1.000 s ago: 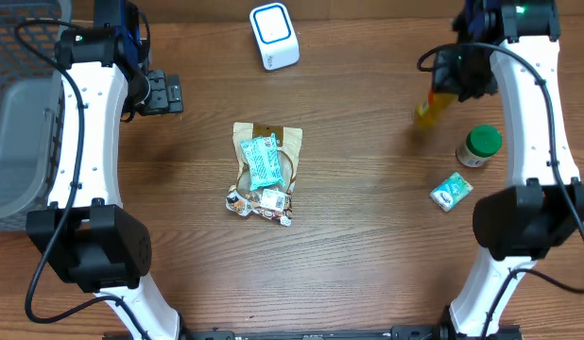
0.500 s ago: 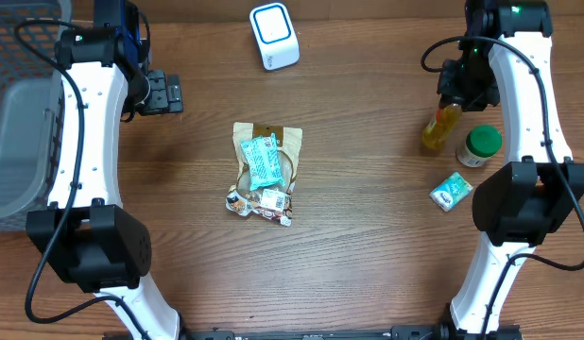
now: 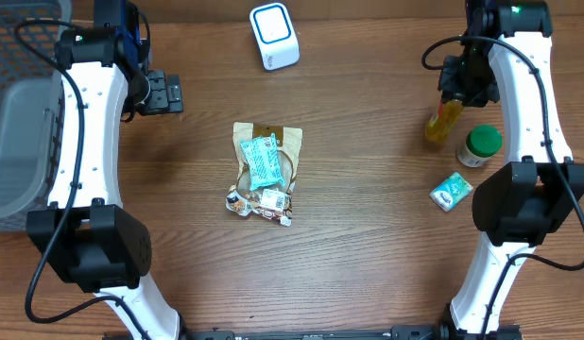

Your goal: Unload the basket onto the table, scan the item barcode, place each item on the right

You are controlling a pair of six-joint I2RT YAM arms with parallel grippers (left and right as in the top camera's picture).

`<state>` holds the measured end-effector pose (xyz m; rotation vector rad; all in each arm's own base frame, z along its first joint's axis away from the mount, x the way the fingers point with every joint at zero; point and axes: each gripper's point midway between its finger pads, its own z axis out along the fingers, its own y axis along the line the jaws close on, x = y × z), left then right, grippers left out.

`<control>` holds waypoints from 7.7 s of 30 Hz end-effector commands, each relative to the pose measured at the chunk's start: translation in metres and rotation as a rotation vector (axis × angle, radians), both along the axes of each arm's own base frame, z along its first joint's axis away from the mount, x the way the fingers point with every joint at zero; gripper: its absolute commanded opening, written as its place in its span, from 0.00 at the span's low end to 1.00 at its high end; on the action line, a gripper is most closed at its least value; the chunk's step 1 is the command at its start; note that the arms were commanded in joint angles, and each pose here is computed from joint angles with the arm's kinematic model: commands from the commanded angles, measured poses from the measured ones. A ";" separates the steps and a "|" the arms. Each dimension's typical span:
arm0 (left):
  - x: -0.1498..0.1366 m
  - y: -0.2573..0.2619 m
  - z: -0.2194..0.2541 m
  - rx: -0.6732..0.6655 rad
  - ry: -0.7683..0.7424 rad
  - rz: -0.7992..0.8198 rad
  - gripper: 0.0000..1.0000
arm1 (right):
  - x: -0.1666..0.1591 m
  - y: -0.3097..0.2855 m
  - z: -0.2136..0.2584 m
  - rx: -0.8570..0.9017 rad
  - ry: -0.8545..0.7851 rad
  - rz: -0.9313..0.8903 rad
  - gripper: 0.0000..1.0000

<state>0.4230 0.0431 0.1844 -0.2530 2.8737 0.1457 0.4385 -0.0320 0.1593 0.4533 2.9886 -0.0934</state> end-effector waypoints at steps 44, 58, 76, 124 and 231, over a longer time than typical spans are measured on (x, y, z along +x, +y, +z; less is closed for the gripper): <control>0.003 -0.002 0.006 0.008 -0.019 -0.016 1.00 | 0.032 0.131 0.066 0.372 -0.246 0.263 1.00; 0.003 -0.002 0.006 0.008 -0.019 -0.016 0.99 | -0.024 0.242 0.019 0.481 -0.043 0.463 0.83; 0.003 -0.002 0.006 0.008 -0.019 -0.016 0.99 | -0.112 0.339 -0.105 0.469 0.146 0.601 0.63; 0.003 -0.002 0.006 0.008 -0.019 -0.016 1.00 | -0.102 0.371 -0.121 0.495 0.054 0.405 0.44; 0.003 -0.002 0.006 0.008 -0.019 -0.016 1.00 | -0.082 0.287 -0.076 0.196 0.004 0.443 0.11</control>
